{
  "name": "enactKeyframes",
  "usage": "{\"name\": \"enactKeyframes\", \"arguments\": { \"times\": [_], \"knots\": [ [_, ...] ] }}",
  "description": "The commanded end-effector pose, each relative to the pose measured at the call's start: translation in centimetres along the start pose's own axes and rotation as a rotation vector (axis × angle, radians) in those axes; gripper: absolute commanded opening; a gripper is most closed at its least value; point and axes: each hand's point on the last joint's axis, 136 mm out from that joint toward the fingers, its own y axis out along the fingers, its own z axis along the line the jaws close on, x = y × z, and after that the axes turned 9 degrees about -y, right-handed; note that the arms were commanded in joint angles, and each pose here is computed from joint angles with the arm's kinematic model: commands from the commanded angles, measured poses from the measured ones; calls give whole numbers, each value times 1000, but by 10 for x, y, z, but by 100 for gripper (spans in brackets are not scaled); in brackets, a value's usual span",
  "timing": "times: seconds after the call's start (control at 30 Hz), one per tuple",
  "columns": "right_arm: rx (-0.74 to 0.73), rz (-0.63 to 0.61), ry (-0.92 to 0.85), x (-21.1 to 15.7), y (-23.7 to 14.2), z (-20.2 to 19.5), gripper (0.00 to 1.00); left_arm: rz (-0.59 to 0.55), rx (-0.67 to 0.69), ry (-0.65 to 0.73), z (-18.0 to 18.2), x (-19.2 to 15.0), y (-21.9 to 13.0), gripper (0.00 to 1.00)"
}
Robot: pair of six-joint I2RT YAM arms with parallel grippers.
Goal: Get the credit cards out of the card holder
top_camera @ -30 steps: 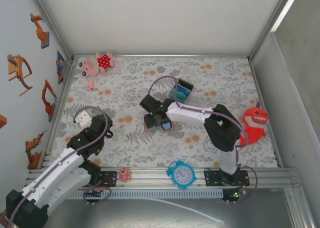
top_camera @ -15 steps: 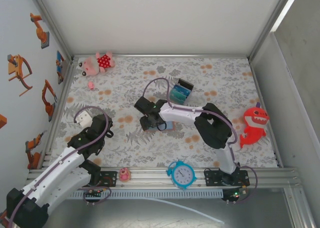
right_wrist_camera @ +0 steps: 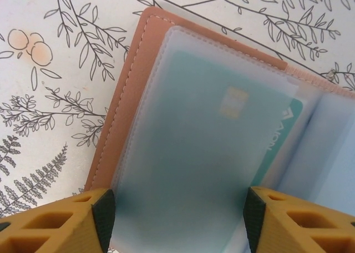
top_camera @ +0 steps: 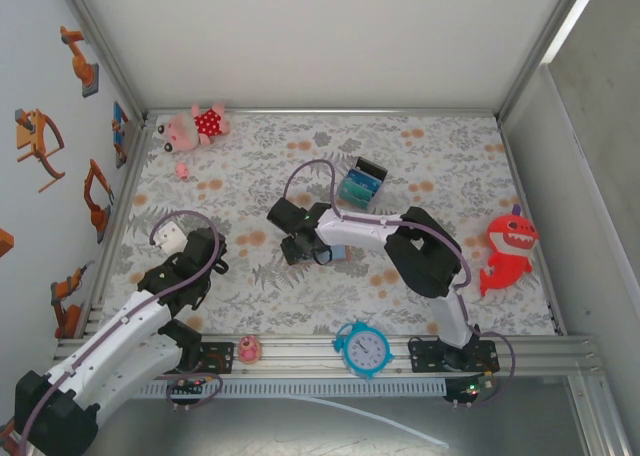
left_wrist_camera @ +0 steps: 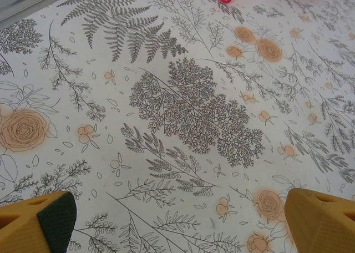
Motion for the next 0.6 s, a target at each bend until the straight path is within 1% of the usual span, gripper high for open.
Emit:
{"name": "enactKeyframes", "arguments": {
  "times": [0.0,0.23,0.4,0.57],
  "knots": [
    [5,38,-3,-16,4,-6,59,-4,3,4,-1,5,-3,97],
    [71,10,14,-14,0,-11,46,1,-23,18,-6,8,-7,97],
    [100,-29,-63,-10,-13,-10,33,19,-75,42,-17,8,-11,97],
    [170,-52,-139,-9,-22,1,24,52,-148,43,-35,2,-13,97]
  ]
}}
